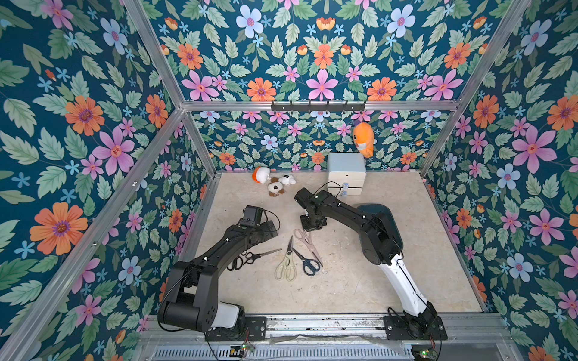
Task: Put the scissors into the storage box
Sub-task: Pick up the scissors from the center of the board.
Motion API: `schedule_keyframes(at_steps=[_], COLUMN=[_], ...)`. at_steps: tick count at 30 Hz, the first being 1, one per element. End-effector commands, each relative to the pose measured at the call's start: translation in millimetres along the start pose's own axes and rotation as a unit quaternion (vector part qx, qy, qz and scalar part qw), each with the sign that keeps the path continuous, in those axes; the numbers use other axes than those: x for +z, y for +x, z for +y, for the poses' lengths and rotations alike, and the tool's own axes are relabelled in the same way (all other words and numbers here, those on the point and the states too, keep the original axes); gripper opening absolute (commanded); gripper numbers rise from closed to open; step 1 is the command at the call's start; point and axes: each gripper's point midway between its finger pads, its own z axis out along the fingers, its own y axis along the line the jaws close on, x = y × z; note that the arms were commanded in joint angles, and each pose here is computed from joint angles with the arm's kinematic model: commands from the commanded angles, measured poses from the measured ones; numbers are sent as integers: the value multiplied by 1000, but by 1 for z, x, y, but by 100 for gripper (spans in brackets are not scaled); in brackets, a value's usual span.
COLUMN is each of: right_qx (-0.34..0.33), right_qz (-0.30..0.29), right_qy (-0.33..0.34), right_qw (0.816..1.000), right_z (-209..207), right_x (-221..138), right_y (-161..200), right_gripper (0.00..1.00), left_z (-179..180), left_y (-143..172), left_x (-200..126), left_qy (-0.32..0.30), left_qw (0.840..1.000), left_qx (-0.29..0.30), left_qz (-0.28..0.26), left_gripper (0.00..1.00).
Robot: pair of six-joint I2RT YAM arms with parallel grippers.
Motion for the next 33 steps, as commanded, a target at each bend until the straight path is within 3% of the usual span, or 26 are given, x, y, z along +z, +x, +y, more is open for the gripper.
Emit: schedule_keyframes(at_steps=[1, 21, 23, 33], right_qx=[-5, 2, -3, -31], right_qz=[10, 42, 39, -20], right_qy=[19, 56, 59, 67], right_qw=[1000, 998, 997, 997], right_z=[-7, -21, -21, -24], right_x=[5, 40, 39, -11], right_y=[4, 21, 19, -6], right_gripper=[24, 4, 0, 0], left_z=[0, 2, 1, -3], left_y=[-4, -5, -5, -6], left_x=[-1, -4, -3, 1], left_qy=[-1, -5, -4, 5], left_qw=[1000, 1000, 1000, 1000], left_qx=[-6, -2, -1, -4], left_qz=[-9, -14, -13, -9], left_gripper=[99, 99, 99, 99])
